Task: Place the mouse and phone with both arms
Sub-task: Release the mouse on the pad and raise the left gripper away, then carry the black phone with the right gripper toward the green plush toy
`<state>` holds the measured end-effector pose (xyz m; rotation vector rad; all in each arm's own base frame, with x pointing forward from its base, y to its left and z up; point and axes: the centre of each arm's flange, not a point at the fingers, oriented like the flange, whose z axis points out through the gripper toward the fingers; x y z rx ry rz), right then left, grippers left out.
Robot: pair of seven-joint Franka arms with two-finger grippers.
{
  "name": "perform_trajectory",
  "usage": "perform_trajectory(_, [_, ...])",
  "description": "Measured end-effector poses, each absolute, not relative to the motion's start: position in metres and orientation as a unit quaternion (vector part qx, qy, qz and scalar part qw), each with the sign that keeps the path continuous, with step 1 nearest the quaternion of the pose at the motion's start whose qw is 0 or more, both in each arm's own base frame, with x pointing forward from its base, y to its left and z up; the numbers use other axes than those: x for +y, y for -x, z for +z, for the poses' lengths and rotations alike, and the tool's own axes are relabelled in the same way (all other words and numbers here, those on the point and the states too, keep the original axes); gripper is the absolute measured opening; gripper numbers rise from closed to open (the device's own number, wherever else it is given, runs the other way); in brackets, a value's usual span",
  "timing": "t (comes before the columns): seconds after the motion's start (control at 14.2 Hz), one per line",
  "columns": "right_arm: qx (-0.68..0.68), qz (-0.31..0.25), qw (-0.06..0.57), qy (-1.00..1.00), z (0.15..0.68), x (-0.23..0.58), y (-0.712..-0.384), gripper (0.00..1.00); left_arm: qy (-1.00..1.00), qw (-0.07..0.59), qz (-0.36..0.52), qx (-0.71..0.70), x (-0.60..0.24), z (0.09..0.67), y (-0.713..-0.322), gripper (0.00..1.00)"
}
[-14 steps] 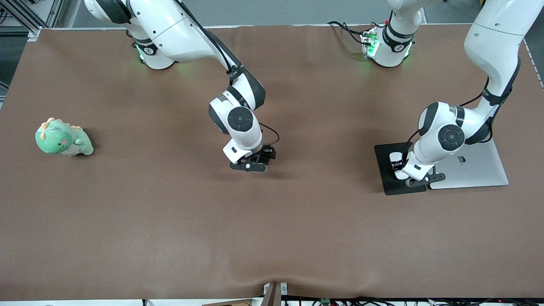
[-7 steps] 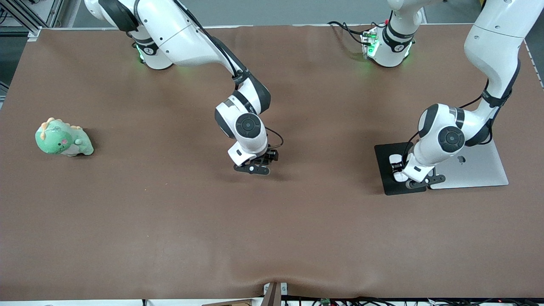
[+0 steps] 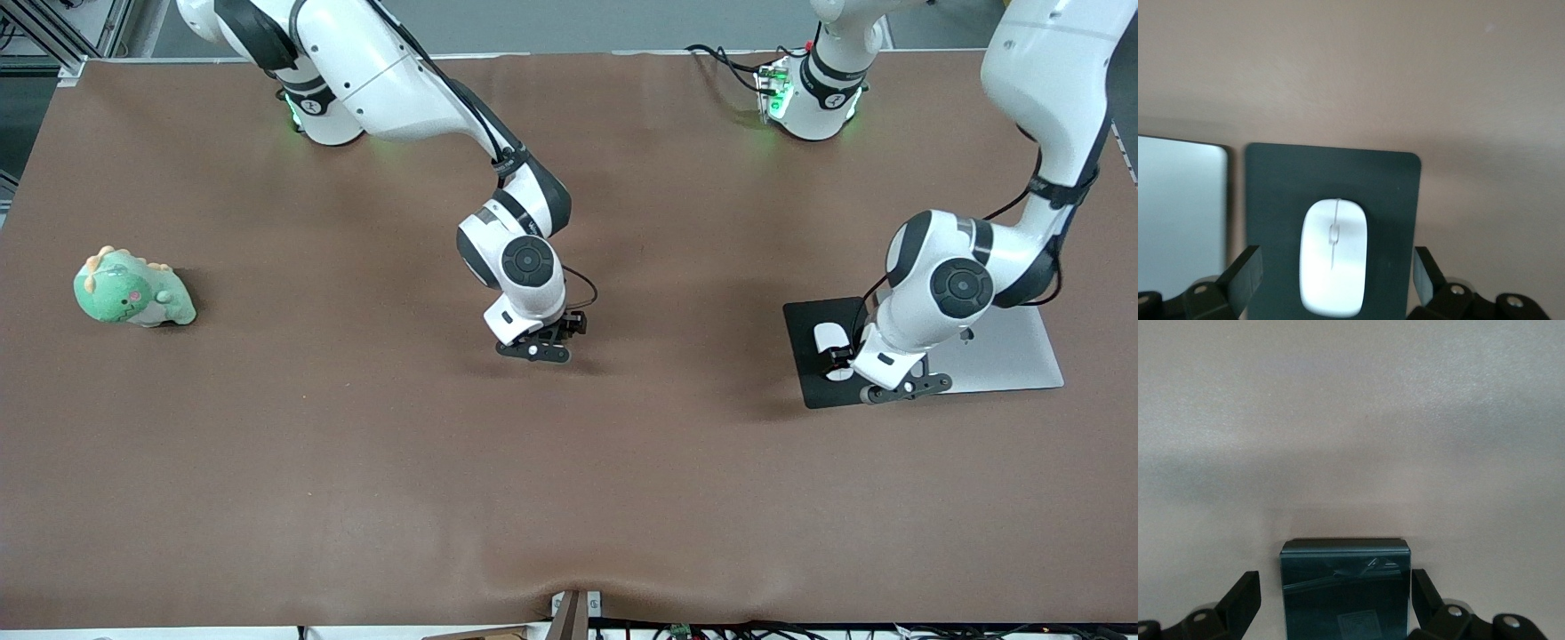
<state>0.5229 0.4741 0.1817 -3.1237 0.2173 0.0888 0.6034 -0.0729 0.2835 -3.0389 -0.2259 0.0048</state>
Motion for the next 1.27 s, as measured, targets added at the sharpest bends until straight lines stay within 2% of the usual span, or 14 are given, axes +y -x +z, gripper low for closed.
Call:
perform_trajectory(0.21, [0.070,0.025,0.006,0.997,0.178,0.473,-0.524,1.00,0.991,0.097,0.028,-0.085,-0.075,0.383,-0.619,1.00])
perform_trajectory(0.42, [0.070,0.024,0.006,0.997,0.172,0.473,-0.524,1.00,0.991,0.114,0.044,-0.062,-0.061,0.463,-0.628,1.00])
perform_trajectory(0.49, [0.070,0.024,0.005,0.997,0.171,0.472,-0.524,1.00,0.991,0.116,0.050,-0.051,-0.055,0.480,-0.629,1.00])
perform_trajectory(0.56, [0.070,0.023,0.005,0.997,0.170,0.472,-0.524,0.94,0.991,0.115,0.056,-0.045,-0.050,0.494,-0.629,1.00])
perform_trajectory(0.63, [0.070,0.022,0.007,0.997,0.173,0.473,-0.525,0.81,0.991,0.110,0.058,-0.043,-0.048,0.507,-0.629,1.00])
perform_trajectory(1.06, [0.080,0.021,0.002,0.997,0.182,0.463,-0.536,0.80,0.999,0.052,0.014,0.006,-0.045,0.600,-0.600,1.00])
perform_trajectory(1.27, [0.086,0.008,0.005,0.996,0.237,0.420,-0.577,0.80,0.998,0.056,0.004,0.002,-0.047,0.625,-0.579,1.00])
